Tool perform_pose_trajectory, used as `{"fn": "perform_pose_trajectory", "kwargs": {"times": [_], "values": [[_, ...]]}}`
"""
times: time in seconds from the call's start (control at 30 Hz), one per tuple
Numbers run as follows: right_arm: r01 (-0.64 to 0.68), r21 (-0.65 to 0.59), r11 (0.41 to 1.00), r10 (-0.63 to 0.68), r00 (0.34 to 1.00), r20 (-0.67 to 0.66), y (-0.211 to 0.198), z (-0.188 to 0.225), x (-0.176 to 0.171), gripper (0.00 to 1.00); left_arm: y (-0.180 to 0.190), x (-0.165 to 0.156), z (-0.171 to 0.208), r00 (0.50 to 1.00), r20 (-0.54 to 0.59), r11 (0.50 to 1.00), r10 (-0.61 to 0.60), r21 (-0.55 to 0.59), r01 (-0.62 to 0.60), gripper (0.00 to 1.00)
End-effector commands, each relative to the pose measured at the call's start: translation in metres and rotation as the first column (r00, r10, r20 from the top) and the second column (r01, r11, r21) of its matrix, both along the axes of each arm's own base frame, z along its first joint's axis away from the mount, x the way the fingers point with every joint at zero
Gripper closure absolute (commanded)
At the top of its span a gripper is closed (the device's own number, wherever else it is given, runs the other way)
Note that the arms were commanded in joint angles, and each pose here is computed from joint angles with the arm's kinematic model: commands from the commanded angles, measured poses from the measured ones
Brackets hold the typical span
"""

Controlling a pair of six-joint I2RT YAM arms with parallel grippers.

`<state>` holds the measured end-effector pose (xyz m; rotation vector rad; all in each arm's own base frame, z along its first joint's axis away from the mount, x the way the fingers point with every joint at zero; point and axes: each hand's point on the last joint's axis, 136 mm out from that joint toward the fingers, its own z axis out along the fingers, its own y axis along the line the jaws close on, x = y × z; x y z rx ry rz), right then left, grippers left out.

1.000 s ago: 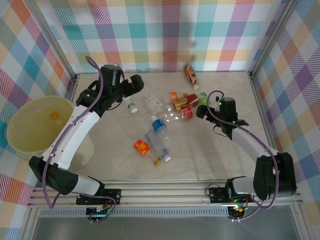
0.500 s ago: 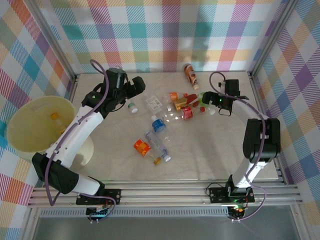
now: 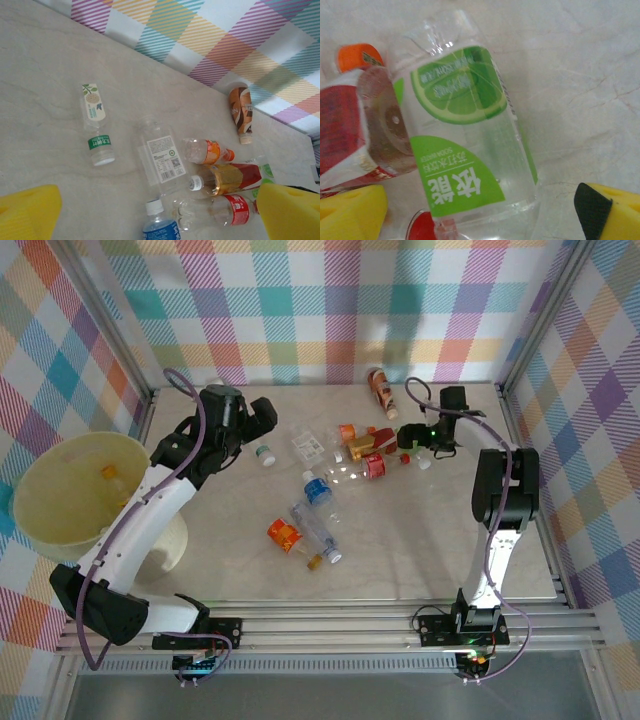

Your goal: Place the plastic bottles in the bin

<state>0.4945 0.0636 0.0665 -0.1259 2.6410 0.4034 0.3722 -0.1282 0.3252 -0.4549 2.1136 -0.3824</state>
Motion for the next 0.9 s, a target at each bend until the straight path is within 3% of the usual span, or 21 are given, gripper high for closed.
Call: {"fn": "perform_pose_trajectory", "kwargs": {"times": [0.0, 0.33, 0.5, 0.87], "values": [[-0.059, -0.007, 0.998, 0.059, 0.997, -0.045, 0.008, -0.006, -0.007, 0.07, 0.007, -0.004, -0.004, 1.000, -0.013, 0.999, 0.024, 0.040, -0.024, 0.00], [-0.028, -0.123, 0.992, 0.022, 0.998, -0.050, 0.003, -0.021, 0.007, 0.20, 0.007, -0.005, -0.002, 1.000, -0.012, 0.999, 0.023, 0.039, -0.023, 0.00], [-0.013, -0.172, 0.985, 0.002, 0.998, -0.066, -0.006, -0.026, 0.005, 0.31, 0.004, -0.005, -0.003, 1.000, -0.015, 1.000, 0.009, 0.027, -0.008, 0.00], [0.139, -0.272, 0.952, -0.145, 0.989, 0.001, -0.036, -0.010, -0.010, 0.46, -0.028, 0.003, -0.020, 0.991, -0.056, 0.992, -0.123, -0.034, 0.121, 0.00]]}}
